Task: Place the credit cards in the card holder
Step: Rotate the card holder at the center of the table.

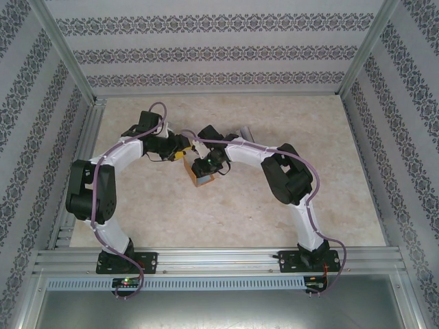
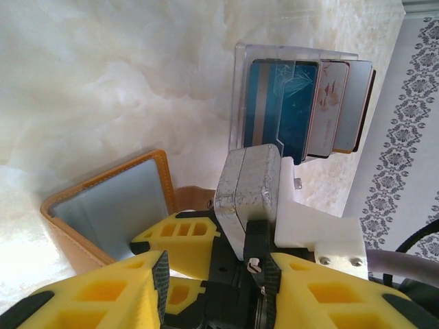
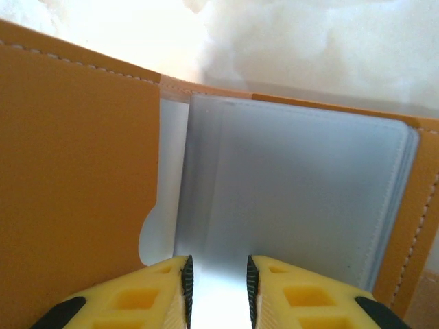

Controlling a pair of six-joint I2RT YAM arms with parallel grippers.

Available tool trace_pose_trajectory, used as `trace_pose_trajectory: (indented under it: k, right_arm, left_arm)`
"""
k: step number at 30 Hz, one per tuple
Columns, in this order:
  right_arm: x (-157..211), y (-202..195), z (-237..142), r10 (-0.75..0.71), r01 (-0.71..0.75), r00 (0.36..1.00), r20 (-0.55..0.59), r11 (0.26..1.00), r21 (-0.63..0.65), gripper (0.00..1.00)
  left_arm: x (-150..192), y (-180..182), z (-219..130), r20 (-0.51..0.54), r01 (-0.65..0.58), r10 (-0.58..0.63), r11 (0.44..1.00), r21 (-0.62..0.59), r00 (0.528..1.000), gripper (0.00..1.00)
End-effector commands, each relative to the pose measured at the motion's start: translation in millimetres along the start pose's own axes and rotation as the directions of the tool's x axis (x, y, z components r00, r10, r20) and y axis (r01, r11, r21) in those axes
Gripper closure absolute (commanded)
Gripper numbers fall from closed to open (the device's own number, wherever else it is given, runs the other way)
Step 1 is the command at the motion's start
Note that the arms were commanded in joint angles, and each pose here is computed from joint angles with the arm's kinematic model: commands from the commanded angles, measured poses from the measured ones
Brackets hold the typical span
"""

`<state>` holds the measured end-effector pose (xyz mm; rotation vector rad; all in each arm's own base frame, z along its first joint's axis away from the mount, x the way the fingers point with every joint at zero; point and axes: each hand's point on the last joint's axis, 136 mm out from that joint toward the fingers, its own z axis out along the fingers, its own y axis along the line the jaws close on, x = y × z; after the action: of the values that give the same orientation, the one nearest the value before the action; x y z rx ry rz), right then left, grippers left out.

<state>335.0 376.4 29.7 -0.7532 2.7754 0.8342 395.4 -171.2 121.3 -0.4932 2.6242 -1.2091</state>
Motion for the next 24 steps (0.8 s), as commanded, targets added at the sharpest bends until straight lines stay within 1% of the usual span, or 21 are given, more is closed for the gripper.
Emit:
trace_pose_trajectory:
  k: [1,4,7,18,24]
  right_arm:
    - [-2.5,10.6,-7.3,-0.028,0.028,0.999,0.022,1.000,-0.001,0.70]
    - [-2.7,10.7,-6.3,-0.029,0.029,0.999,0.022,1.000,-0.010,0.70]
    - [-1.9,9.0,-6.3,-0.025,0.025,0.999,0.023,1.000,-0.010,0.70]
    - [-6.8,-3.8,-12.5,0.012,-0.012,0.999,0.053,1.000,-0.009,0.70]
    - [-13.2,-15.4,-12.8,0.054,-0.055,0.996,0.072,0.998,0.008,0.70]
  left_arm:
    - [18.7,18.6,7.8,-0.059,0.003,-0.006,0.999,-0.052,0.998,0.57]
    - [30.1,37.9,7.5,-0.078,0.004,-0.013,0.994,-0.113,0.997,0.57]
    - [40.8,50.9,7.9,-0.099,0.010,-0.024,0.990,-0.143,0.995,0.57]
    - [69.7,77.9,1.0,-0.146,0.019,-0.051,0.977,-0.214,0.988,0.57]
    - [86.3,82.4,-2.9,-0.142,0.064,-0.092,0.979,-0.192,0.986,0.58]
